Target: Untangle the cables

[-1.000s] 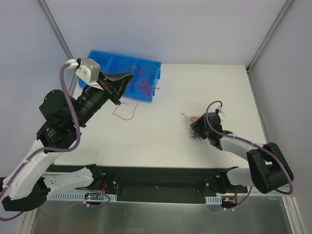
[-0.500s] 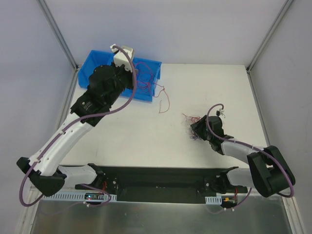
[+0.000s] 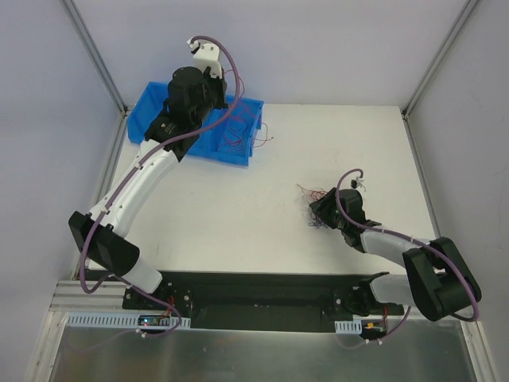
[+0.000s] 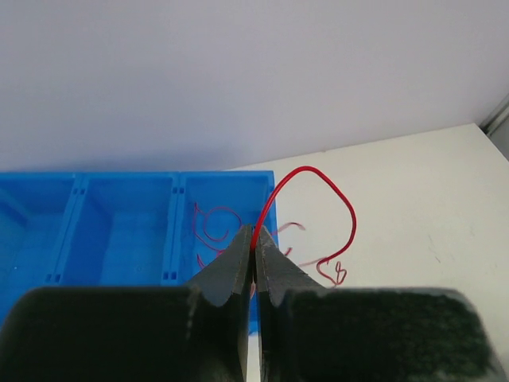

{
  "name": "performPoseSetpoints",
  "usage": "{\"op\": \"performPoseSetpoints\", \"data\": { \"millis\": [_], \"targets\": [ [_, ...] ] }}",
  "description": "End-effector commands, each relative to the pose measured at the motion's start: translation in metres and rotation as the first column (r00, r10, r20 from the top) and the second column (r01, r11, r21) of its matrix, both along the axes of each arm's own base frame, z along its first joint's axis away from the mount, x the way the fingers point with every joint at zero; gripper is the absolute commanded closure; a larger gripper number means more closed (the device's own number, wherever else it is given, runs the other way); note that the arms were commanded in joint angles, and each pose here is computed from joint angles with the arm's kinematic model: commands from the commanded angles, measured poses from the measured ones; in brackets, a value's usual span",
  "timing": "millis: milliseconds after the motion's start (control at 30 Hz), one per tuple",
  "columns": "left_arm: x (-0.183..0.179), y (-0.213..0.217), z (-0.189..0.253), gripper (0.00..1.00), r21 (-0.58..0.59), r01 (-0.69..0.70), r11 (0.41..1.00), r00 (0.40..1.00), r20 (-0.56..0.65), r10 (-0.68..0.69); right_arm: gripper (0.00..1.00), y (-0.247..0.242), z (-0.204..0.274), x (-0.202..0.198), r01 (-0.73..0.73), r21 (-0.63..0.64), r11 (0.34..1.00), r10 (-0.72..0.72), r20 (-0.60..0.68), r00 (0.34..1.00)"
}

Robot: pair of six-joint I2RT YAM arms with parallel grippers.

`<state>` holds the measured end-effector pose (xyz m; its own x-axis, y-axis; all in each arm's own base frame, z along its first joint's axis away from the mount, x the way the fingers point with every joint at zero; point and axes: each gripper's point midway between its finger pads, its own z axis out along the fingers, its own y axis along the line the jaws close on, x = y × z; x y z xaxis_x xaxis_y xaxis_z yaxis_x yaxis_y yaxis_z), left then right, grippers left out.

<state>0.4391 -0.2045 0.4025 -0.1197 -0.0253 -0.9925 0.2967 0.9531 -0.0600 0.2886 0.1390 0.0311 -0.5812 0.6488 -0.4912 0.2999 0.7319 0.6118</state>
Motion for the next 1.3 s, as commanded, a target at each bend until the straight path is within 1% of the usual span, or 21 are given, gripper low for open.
{"op": "performPoseSetpoints", "data": {
  "millis": [0,67,100,233,367,467,667,767,867,900,1033,1133,1267],
  "targets": [
    [0.008,0.006,0.067,1.00,-0.069,0.013,0.998,0.986,0.165,-0.001,0.47,0.003,0.000,0.003,-0.022,0.007,1.000,0.022,0.014,1.000],
    [0.007,0.009,0.087,1.00,-0.075,0.015,0.997,0.978,0.209,0.001,0.47,0.005,0.000,0.003,-0.026,0.013,1.000,0.026,0.011,1.000],
    [0.006,0.011,0.095,1.00,-0.053,0.014,0.998,0.972,0.234,-0.001,0.47,0.005,0.000,0.004,-0.028,0.016,0.999,0.027,0.008,1.000],
    [-0.002,0.011,0.123,1.00,-0.040,0.046,0.998,0.943,0.332,-0.030,0.47,0.007,0.000,0.005,-0.034,0.020,0.999,0.034,0.005,0.999],
    [-0.001,0.015,0.125,1.00,-0.034,0.025,0.999,0.938,0.346,-0.012,0.47,0.006,-0.001,0.004,-0.031,0.018,0.999,0.031,0.003,1.000],
    [0.006,0.017,0.112,1.00,-0.034,0.010,0.999,0.942,0.335,0.002,0.46,0.007,-0.001,0.004,-0.032,0.019,0.999,0.032,0.004,0.999],
    [0.036,0.026,0.073,1.00,-0.063,-0.017,0.998,0.966,0.258,0.032,0.47,0.007,0.000,0.005,-0.031,0.020,0.999,0.031,0.005,0.999],
    [0.056,0.026,0.046,1.00,-0.055,-0.027,0.998,0.978,0.207,0.038,0.47,0.007,-0.001,0.004,-0.037,0.019,0.999,0.037,0.004,0.999],
    [0.076,0.025,0.015,1.00,-0.031,-0.043,0.999,0.987,0.151,0.047,0.46,0.007,-0.001,0.005,-0.037,0.020,0.999,0.037,0.004,0.999],
    [0.082,0.023,0.004,1.00,-0.057,-0.042,0.997,0.991,0.122,0.048,0.47,0.008,-0.001,0.004,-0.038,0.021,0.999,0.038,0.003,0.999],
    [0.103,0.014,-0.039,1.00,-0.063,-0.037,0.997,0.999,0.036,0.039,0.47,0.007,-0.001,0.005,-0.036,0.022,0.999,0.036,0.001,0.999],
    [0.123,0.015,-0.077,1.00,-0.059,-0.068,0.996,0.997,-0.041,0.066,0.46,0.007,-0.002,0.005,-0.038,0.024,0.999,0.038,0.000,0.999],
    [0.138,0.012,-0.124,1.00,-0.040,-0.079,0.996,0.989,-0.131,0.073,0.46,0.007,-0.001,0.006,-0.037,0.026,0.999,0.037,0.000,0.999]
  ]
}}
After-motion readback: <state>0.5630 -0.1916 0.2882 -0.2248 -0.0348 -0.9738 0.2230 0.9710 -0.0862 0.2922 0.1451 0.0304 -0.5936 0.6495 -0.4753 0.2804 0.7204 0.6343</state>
